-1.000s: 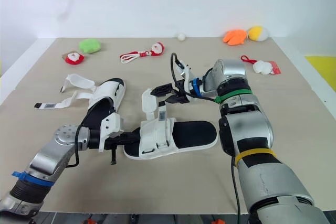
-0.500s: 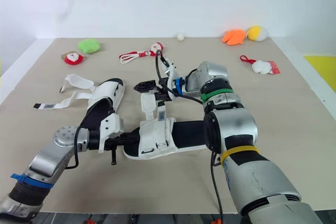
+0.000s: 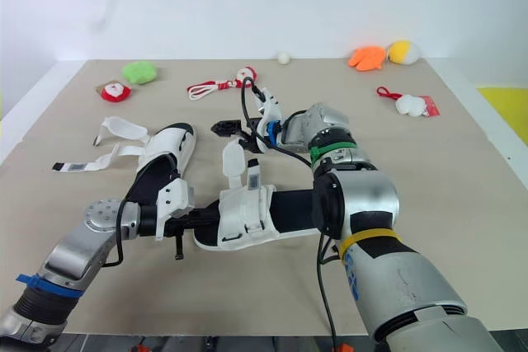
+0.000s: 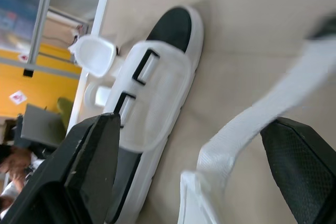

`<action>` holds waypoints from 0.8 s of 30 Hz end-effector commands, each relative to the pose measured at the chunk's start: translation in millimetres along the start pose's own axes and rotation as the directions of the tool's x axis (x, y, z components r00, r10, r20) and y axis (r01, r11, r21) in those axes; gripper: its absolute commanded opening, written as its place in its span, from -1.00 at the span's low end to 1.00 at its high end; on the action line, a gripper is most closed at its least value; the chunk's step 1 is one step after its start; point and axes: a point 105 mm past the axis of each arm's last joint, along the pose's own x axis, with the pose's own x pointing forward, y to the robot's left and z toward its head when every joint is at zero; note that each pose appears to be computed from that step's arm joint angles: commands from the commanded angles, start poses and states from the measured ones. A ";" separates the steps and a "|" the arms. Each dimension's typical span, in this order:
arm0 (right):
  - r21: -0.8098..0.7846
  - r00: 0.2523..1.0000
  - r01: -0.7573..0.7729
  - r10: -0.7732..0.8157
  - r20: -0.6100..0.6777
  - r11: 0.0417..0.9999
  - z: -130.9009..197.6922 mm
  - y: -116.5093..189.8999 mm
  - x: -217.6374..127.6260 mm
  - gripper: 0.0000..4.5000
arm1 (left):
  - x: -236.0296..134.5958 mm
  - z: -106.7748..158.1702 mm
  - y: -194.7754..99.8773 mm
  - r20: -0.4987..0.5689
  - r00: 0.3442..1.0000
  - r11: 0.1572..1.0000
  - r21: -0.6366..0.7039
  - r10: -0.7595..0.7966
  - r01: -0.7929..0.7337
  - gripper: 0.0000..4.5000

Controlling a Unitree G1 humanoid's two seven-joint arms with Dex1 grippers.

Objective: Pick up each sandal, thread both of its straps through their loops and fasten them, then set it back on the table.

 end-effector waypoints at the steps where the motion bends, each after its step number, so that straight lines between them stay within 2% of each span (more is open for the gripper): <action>1: -0.029 0.998 -0.027 0.028 0.048 0.999 13.0 13.7 0.6 0.97 | 7.4 -26.4 -14.1 -0.080 0.996 0.995 -0.086 -0.049 0.042 -1.00; 9: -0.043 1.000 -0.017 0.017 0.007 0.999 5.3 10.8 2.5 0.97 | 7.3 -26.3 -15.0 -0.079 0.996 0.995 -0.088 -0.048 0.041 -1.00; 12: -0.047 1.000 -0.015 0.015 0.005 0.999 4.8 10.3 2.7 0.64 | 7.7 -25.9 -15.1 -0.078 0.996 0.995 -0.087 -0.048 0.041 -1.00; 16: -0.053 1.000 -0.017 0.018 0.010 0.998 6.0 11.2 2.8 -0.11 | 8.0 -25.9 -15.2 -0.077 0.996 0.995 -0.088 -0.048 0.041 -1.00; 18: -0.057 0.999 -0.019 0.021 0.025 0.998 8.5 12.4 2.9 -0.58 | 8.2 -25.9 -15.3 -0.077 0.996 0.995 -0.088 -0.049 0.042 -1.00; 20: -0.064 0.999 -0.020 0.022 0.032 0.998 10.2 13.0 2.7 -0.92 | 8.5 -25.8 -15.2 -0.076 0.996 0.995 -0.088 -0.050 0.043 -1.00; 24: -0.113 0.996 -0.045 0.053 0.068 0.993 18.5 18.5 1.2 -0.97 | 8.8 -25.9 -15.0 -0.076 0.996 0.995 -0.088 -0.050 0.044 -1.00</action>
